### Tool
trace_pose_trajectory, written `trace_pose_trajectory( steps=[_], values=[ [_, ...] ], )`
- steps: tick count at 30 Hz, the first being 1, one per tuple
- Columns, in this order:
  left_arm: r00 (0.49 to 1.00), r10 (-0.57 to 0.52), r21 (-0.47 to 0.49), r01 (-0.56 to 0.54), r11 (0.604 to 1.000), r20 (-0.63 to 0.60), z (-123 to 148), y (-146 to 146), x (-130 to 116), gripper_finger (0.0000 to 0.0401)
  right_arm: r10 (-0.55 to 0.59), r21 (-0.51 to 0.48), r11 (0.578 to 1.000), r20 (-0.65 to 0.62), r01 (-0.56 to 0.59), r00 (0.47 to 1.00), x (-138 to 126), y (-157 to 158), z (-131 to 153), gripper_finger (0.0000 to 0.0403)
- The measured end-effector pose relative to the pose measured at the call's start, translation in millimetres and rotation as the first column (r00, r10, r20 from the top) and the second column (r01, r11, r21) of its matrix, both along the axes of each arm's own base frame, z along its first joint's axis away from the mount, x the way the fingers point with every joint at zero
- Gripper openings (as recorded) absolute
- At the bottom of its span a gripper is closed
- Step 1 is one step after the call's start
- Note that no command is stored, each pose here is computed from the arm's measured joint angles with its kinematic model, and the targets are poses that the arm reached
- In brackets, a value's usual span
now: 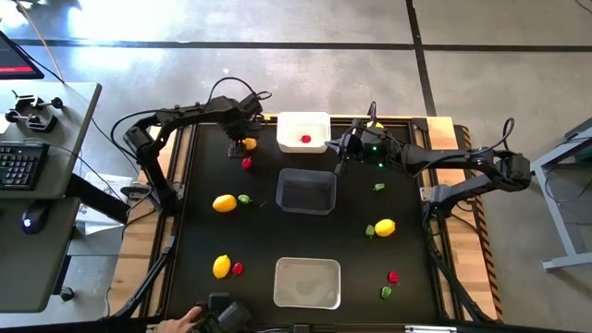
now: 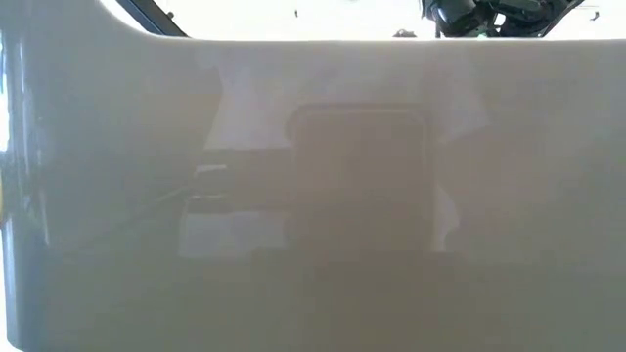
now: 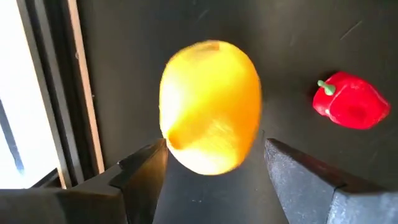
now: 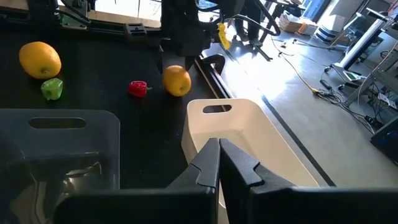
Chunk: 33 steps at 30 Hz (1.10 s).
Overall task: Sort produce into baskets
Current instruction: Put the yellow lemon into the transparent bin
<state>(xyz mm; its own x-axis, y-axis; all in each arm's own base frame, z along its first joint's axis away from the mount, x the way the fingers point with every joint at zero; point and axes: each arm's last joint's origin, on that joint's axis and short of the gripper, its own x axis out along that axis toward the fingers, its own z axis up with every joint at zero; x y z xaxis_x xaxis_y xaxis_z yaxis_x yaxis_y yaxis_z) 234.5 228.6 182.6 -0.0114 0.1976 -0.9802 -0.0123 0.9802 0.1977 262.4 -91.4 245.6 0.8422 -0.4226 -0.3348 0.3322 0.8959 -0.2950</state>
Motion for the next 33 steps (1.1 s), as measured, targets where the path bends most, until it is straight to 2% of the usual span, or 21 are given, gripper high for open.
trace_pose_trajectory(
  steps=[3,9,14,19,25,33],
  values=[
    [0.999,0.009,-0.035,-0.008,0.999,0.039,-1,-1,1,0.0247,0.000,0.000,1.000,0.000,0.000,1.000,0,0,0,0.0000],
    [0.996,0.017,-0.021,-0.015,1.000,0.085,0,2,4,0.0232,0.000,0.000,1.000,0.000,0.000,1.000,0,0,0,0.0000],
    [0.996,0.044,-0.030,-0.042,0.999,0.073,-5,4,4,0.0219,0.000,0.000,1.000,0.001,0.000,1.000,0,0,0,0.0000],
    [0.997,0.045,-0.031,-0.043,0.999,0.067,-6,5,6,0.0185,0.000,0.000,1.000,0.001,0.000,1.000,0,0,0,0.0000],
    [0.995,0.064,-0.027,-0.062,0.998,0.073,8,6,6,0.0149,0.000,0.000,1.000,0.001,0.000,1.000,0,0,0,0.0000],
    [0.991,0.052,0.027,-0.056,0.998,0.125,38,-4,1,0.0141,0.000,0.000,1.000,0.001,0.000,1.000,0,0,0,0.0000]
  ],
)
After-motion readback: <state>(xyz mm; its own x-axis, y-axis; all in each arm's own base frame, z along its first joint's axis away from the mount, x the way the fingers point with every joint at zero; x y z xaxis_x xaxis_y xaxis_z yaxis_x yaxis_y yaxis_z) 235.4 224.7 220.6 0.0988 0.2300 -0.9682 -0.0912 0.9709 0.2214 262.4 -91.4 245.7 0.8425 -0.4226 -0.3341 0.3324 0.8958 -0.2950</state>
